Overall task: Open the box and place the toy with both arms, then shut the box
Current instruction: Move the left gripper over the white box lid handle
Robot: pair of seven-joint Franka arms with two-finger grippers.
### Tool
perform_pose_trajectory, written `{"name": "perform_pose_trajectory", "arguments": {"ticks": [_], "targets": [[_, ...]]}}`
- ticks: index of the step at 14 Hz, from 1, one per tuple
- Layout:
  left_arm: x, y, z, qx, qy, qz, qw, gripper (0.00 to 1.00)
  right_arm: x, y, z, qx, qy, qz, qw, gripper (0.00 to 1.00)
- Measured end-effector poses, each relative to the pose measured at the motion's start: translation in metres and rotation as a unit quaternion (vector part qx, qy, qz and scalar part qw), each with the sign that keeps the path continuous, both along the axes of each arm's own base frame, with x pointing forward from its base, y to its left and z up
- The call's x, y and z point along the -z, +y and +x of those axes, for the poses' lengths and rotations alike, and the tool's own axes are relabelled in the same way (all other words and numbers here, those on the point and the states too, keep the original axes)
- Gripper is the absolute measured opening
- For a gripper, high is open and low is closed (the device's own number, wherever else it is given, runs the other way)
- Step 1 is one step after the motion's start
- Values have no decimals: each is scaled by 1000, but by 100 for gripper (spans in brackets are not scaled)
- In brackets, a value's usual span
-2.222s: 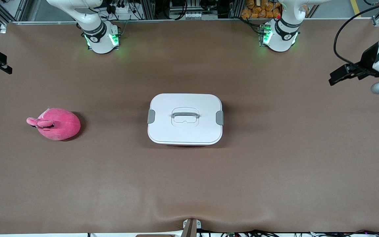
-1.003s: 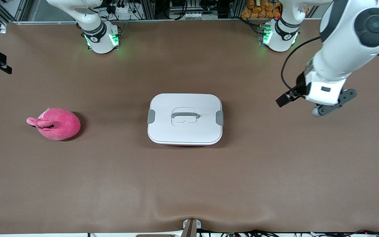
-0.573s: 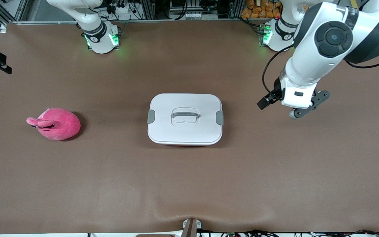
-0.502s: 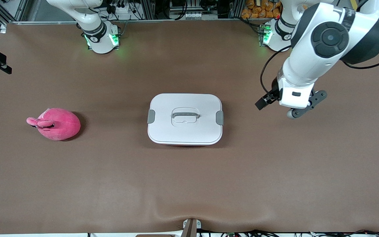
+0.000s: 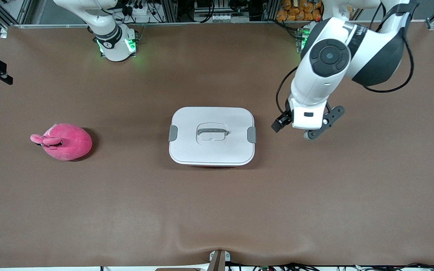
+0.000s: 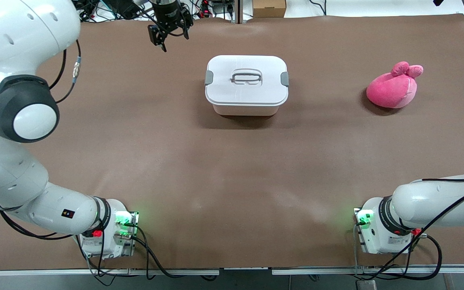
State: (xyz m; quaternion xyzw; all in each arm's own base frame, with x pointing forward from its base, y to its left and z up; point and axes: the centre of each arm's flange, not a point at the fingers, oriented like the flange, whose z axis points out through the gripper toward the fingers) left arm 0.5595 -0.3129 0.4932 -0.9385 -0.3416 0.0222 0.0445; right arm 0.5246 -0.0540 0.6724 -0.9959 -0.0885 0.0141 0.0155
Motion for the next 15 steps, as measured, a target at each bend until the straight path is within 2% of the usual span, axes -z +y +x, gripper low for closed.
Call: {"name": "perform_pose_trajectory", "arguments": {"ticks": [8,15], "targets": [[26,-45,-1,-41,-10,14,999,100,0,0,0,0,1,0,1000,100],[30,-78,-6,-129,-35,-2,991,100,0,2,0,36,2,-1,999,100]]}}
